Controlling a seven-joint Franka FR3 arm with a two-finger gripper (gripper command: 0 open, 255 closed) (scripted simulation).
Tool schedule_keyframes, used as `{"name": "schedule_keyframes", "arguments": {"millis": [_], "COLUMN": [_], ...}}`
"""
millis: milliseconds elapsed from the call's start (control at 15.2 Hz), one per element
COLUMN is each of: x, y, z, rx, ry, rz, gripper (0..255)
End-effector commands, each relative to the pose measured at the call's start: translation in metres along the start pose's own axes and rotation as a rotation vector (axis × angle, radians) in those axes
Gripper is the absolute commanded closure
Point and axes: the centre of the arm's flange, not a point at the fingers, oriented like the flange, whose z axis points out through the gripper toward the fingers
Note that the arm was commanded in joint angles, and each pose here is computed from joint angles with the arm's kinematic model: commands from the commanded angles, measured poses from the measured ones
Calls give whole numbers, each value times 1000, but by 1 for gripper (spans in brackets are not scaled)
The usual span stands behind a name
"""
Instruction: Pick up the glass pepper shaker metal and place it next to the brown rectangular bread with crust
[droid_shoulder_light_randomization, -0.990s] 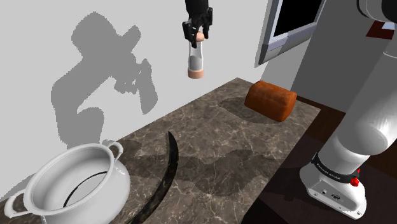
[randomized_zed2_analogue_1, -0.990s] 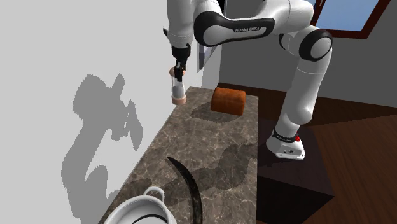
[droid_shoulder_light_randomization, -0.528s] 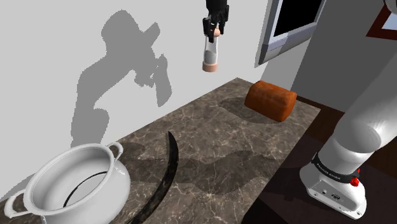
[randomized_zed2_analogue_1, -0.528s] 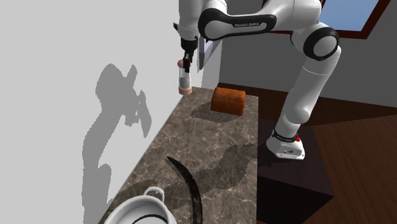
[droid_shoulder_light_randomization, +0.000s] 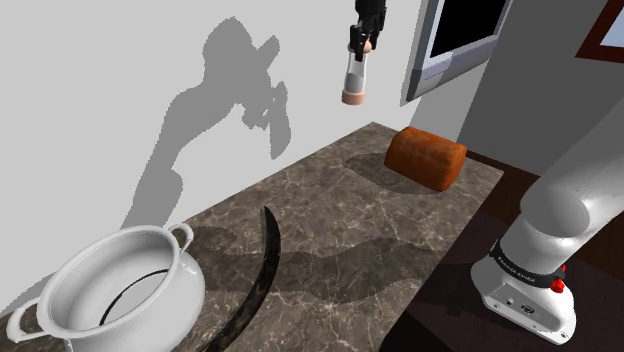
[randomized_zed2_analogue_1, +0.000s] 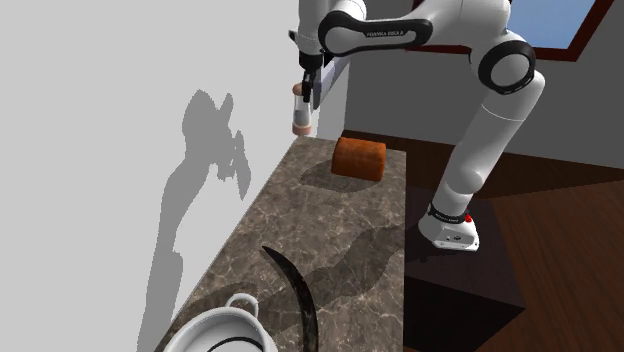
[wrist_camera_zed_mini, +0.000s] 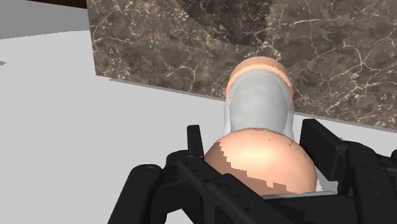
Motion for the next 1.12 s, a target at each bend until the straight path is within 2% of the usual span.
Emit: {"name": "schedule_keyframes", "arguments": {"millis": [0,330,1056], "x": [-5,-17,-24], "y": [25,87,71], "z": [5,21,77], "rx": [0,0,0], "ry": [1,1,1], "rz": [-2,-2,-2], "gripper": [255,255,255]}}
